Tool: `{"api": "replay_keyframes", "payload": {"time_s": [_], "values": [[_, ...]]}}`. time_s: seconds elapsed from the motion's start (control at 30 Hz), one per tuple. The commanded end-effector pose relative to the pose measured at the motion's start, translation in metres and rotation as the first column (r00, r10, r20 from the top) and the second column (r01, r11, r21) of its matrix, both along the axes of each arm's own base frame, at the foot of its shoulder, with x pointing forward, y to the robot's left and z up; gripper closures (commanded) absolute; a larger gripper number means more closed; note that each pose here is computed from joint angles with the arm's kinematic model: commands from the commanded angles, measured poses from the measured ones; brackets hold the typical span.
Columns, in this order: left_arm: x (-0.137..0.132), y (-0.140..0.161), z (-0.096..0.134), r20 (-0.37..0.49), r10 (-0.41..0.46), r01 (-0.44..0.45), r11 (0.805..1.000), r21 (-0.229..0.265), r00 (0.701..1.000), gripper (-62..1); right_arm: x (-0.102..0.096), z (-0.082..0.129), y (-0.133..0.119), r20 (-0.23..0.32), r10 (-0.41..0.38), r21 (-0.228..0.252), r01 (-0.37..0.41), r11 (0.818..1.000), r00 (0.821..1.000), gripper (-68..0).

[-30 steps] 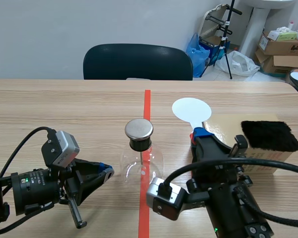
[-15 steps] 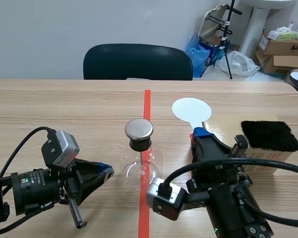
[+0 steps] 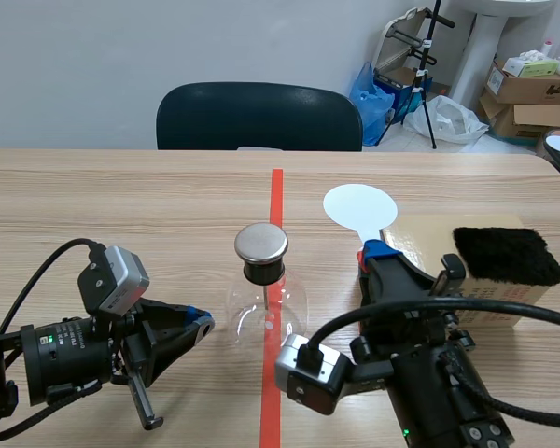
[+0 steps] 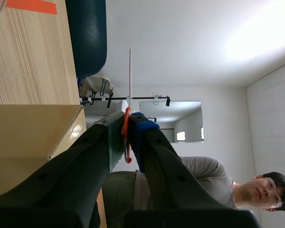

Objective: Do the electroscope experiment

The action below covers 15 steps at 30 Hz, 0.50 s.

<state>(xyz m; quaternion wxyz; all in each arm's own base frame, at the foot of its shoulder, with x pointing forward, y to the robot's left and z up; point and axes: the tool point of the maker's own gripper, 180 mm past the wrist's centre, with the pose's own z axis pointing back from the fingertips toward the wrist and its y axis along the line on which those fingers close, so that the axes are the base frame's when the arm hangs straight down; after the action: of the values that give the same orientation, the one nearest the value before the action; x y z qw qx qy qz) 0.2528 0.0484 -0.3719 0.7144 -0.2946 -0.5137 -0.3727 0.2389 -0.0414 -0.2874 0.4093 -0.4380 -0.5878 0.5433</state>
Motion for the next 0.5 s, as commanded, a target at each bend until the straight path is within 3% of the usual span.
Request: {"api": "replay_keyframes", "payload": {"time_s": [0.0, 0.47], "values": [[0.0043, -0.0033, 0.0093, 0.026, 0.002, -0.002, 1.000, -0.026, 1.000, -2.7, 0.0033, 0.0072, 0.0001, 0.030, 0.004, 0.005, -0.004, 1.000, 1.000, -1.0], [0.0043, -0.0033, 0.0093, 0.026, 0.002, -0.002, 1.000, -0.026, 1.000, -2.7, 0.0026, 0.0072, 0.0024, 0.031, 0.017, 0.004, -0.018, 1.000, 0.999, -1.0]]}}
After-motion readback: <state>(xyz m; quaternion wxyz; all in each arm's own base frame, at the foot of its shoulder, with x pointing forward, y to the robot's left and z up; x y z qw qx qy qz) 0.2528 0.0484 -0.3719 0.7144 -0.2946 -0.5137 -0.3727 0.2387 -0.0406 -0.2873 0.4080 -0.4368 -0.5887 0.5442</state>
